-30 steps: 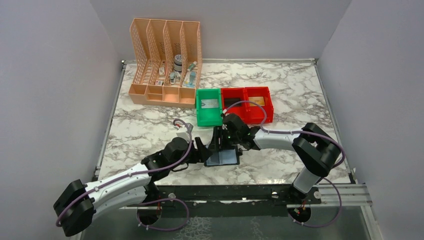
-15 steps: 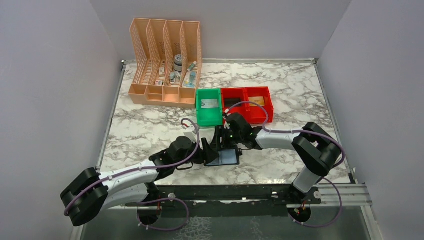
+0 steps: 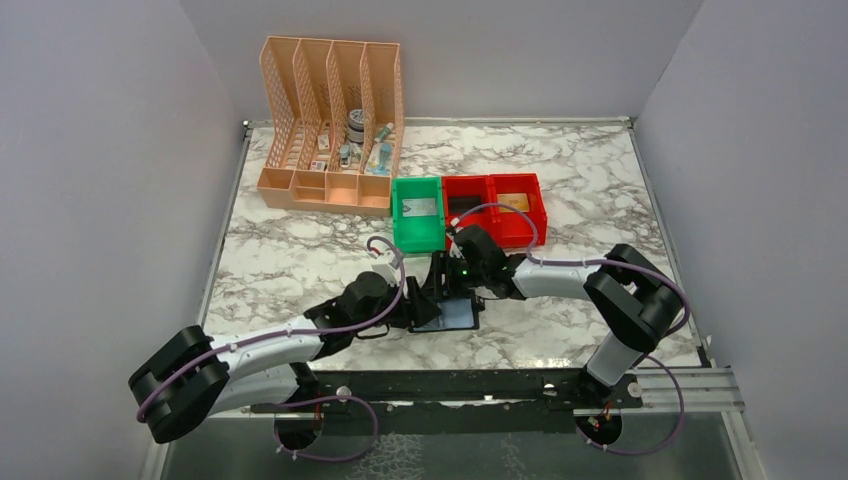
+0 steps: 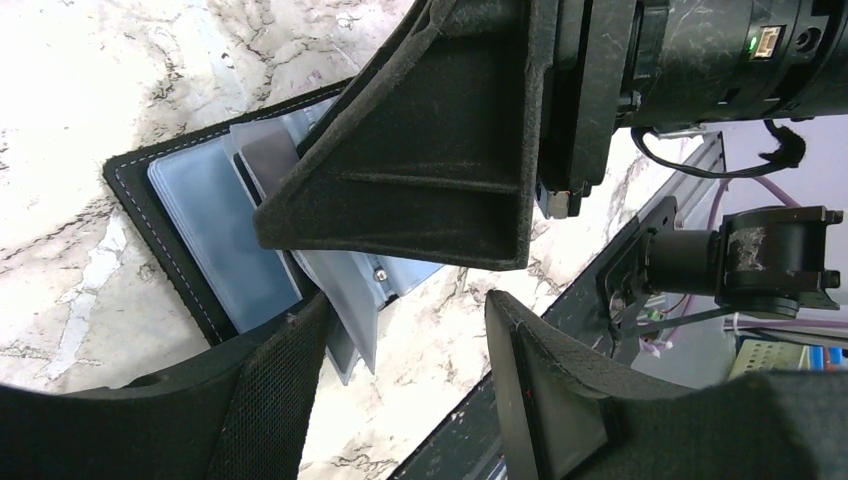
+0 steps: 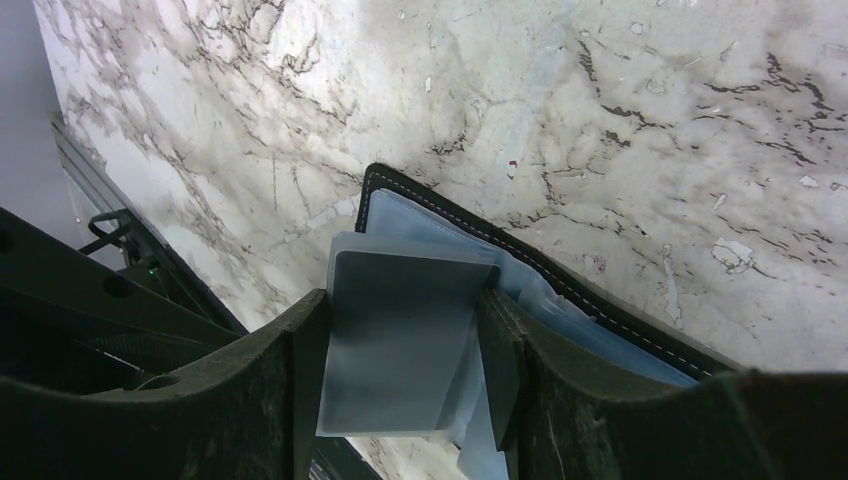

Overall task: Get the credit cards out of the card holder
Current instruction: Remove the credit card from the card holder.

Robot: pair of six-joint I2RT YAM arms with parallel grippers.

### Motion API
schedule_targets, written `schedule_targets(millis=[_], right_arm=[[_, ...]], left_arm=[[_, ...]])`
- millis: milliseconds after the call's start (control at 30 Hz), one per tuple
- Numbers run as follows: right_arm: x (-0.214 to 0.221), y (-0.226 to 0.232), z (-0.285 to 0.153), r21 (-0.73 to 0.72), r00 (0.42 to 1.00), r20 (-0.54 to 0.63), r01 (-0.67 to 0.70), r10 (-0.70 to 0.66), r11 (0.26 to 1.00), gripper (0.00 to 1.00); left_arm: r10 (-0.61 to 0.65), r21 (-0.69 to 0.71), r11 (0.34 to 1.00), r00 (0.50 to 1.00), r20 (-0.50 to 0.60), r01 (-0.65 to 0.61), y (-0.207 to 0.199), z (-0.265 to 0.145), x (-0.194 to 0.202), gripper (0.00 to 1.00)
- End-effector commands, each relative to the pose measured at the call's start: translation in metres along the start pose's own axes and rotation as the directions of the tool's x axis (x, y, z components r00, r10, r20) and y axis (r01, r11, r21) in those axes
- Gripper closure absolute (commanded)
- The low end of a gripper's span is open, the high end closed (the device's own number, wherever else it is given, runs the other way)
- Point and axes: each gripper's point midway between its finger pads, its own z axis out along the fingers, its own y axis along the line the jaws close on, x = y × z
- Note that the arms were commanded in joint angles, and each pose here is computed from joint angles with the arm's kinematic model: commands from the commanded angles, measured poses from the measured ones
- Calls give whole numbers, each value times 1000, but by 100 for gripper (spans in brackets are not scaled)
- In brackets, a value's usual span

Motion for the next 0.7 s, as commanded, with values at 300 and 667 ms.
schedule_targets(millis=[300,667], right_arm=[[45,-27,6,53,991,-130,-35,42,998,44],[13,2,-23,1,1000,-20,10,-10,1000,30]], left_arm=[[12,50,999,999,-48,-10,-15,12,1,41],[25,40,999,997,-69,-22,-14,19,2,42]])
